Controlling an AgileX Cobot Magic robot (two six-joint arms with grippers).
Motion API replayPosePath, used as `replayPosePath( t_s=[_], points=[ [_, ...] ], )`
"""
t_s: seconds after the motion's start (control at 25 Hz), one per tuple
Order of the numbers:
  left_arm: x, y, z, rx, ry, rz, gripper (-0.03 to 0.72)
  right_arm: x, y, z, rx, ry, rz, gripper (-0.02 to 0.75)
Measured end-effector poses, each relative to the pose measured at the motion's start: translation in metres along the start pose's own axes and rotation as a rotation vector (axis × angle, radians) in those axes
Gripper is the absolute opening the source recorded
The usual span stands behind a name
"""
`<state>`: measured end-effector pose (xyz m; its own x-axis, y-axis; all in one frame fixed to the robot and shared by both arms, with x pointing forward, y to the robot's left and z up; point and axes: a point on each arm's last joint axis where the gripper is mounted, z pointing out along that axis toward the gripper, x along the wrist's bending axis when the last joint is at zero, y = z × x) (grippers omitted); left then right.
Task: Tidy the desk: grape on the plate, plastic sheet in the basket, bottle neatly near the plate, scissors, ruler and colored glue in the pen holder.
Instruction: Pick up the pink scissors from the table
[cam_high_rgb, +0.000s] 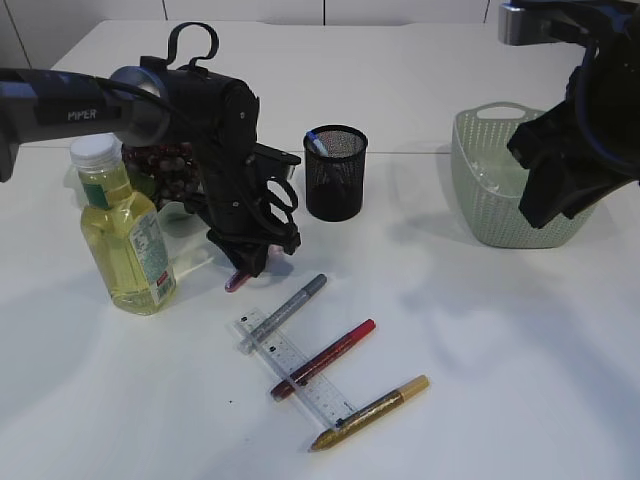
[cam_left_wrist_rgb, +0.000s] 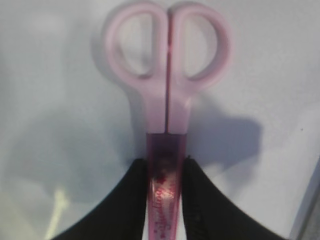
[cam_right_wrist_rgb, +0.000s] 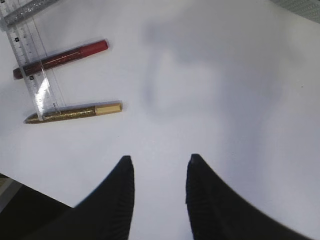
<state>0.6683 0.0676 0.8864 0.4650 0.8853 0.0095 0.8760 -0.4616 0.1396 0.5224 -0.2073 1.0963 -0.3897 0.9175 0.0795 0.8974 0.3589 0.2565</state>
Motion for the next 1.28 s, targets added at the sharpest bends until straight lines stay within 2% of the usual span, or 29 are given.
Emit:
replayPosePath(
  t_s=[0.24,0.76,1.28],
  points=[
    [0.0,0.0,0.0,0.002,0.005,0.003,0.132,0.0,0.0,0.0,0.0,0.0,0.0,0.292],
    [0.0,0.0,-0.002,-0.001,0.005,0.003,0.13,0.0,0.0,0.0,0.0,0.0,0.0,0.292],
    [0.001,0.004,-0.036,-0.066,0.006,0.003,0.13,0.0,0.0,0.0,0.0,0.0,0.0,0.291]
  ],
)
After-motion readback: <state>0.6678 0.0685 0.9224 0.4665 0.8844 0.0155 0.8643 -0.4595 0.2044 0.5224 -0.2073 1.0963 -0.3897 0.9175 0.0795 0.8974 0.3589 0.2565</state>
